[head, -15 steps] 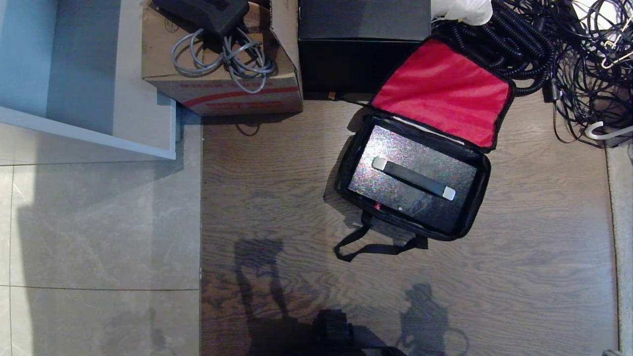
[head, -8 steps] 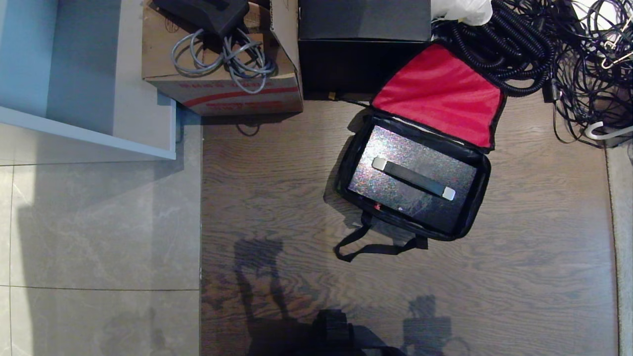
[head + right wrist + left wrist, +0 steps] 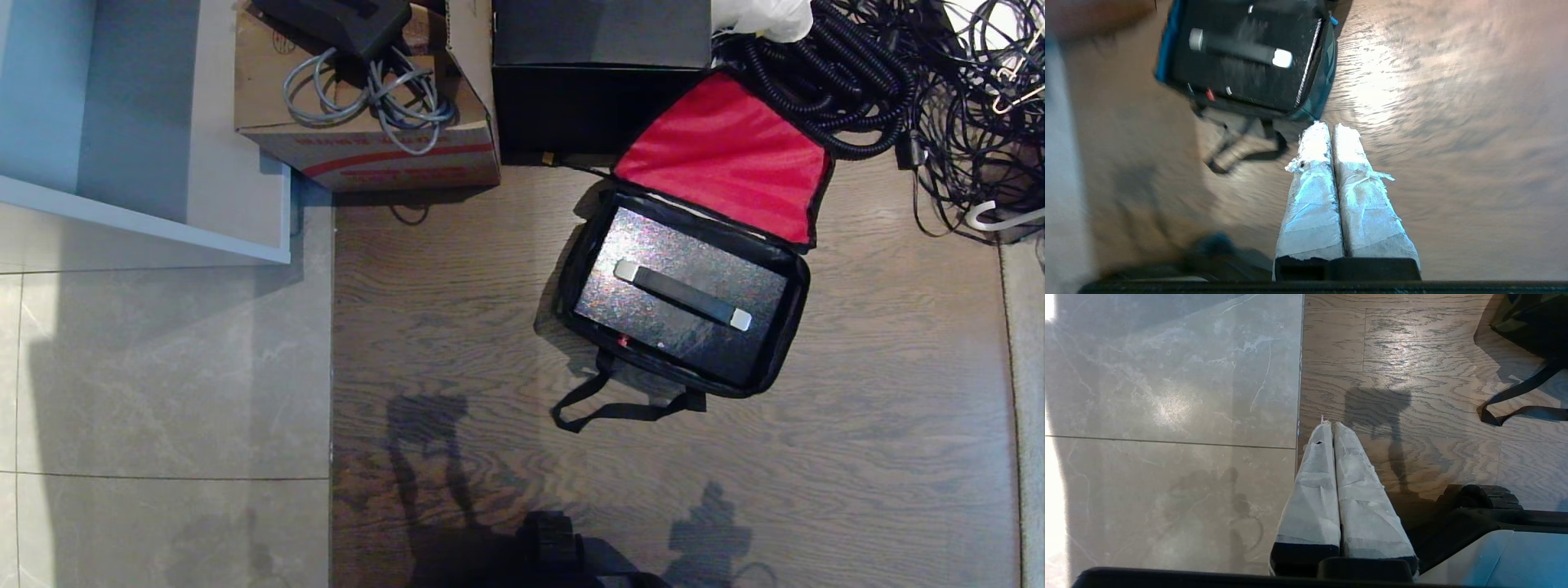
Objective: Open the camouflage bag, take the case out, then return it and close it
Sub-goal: Grip the handle
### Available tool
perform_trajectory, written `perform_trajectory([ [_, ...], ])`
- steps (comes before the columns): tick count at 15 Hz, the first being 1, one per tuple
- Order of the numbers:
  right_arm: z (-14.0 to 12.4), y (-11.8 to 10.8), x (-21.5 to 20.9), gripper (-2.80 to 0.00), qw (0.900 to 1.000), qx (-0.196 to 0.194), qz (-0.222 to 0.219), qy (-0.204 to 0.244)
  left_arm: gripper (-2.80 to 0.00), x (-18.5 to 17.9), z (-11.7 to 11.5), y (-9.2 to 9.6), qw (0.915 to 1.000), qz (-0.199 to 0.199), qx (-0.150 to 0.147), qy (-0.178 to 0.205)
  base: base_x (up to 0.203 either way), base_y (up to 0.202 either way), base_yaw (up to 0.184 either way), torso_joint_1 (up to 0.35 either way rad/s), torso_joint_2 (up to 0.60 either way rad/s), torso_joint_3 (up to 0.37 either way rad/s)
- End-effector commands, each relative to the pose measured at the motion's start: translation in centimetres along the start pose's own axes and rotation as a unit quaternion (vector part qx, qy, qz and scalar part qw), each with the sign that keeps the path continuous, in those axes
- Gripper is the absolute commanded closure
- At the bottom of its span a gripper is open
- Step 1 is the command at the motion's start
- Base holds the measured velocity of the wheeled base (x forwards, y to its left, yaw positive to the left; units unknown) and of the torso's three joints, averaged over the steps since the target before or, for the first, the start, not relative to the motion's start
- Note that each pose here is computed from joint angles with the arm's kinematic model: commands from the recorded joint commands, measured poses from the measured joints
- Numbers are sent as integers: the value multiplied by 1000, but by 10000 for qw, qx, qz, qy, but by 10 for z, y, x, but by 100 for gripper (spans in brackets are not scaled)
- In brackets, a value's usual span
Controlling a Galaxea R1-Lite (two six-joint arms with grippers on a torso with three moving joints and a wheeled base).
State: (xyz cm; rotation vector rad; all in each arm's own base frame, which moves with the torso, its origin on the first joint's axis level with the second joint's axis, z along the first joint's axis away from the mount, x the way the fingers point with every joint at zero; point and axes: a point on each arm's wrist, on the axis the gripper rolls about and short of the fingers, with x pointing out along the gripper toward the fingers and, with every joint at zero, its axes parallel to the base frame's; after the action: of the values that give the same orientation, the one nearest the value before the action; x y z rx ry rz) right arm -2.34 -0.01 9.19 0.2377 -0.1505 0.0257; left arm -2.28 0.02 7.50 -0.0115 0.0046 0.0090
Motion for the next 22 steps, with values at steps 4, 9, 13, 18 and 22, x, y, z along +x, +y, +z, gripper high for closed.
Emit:
perform_trajectory([
  [4, -12, -3, 1, 0, 9353, 3529, -140, 194, 0, 0, 0, 0, 10000, 1, -4, 0, 0, 0, 0, 0, 0, 0],
  [9, -12, -3, 1, 0, 8595, 5104, -239, 80, 0, 0, 0, 0, 10000, 1, -4, 0, 0, 0, 0, 0, 0, 0],
  [13, -12, -3, 1, 0, 8595, 5104, -244, 85, 0, 0, 0, 0, 10000, 1, -4, 0, 0, 0, 0, 0, 0, 0],
  [18, -12, -3, 1, 0, 8595, 5104, -244, 85, 0, 0, 0, 0, 10000, 1, -4, 0, 0, 0, 0, 0, 0, 0],
  [22, -12, -3, 1, 0, 8595, 5104, -244, 85, 0, 0, 0, 0, 10000, 1, -4, 0, 0, 0, 0, 0, 0, 0],
])
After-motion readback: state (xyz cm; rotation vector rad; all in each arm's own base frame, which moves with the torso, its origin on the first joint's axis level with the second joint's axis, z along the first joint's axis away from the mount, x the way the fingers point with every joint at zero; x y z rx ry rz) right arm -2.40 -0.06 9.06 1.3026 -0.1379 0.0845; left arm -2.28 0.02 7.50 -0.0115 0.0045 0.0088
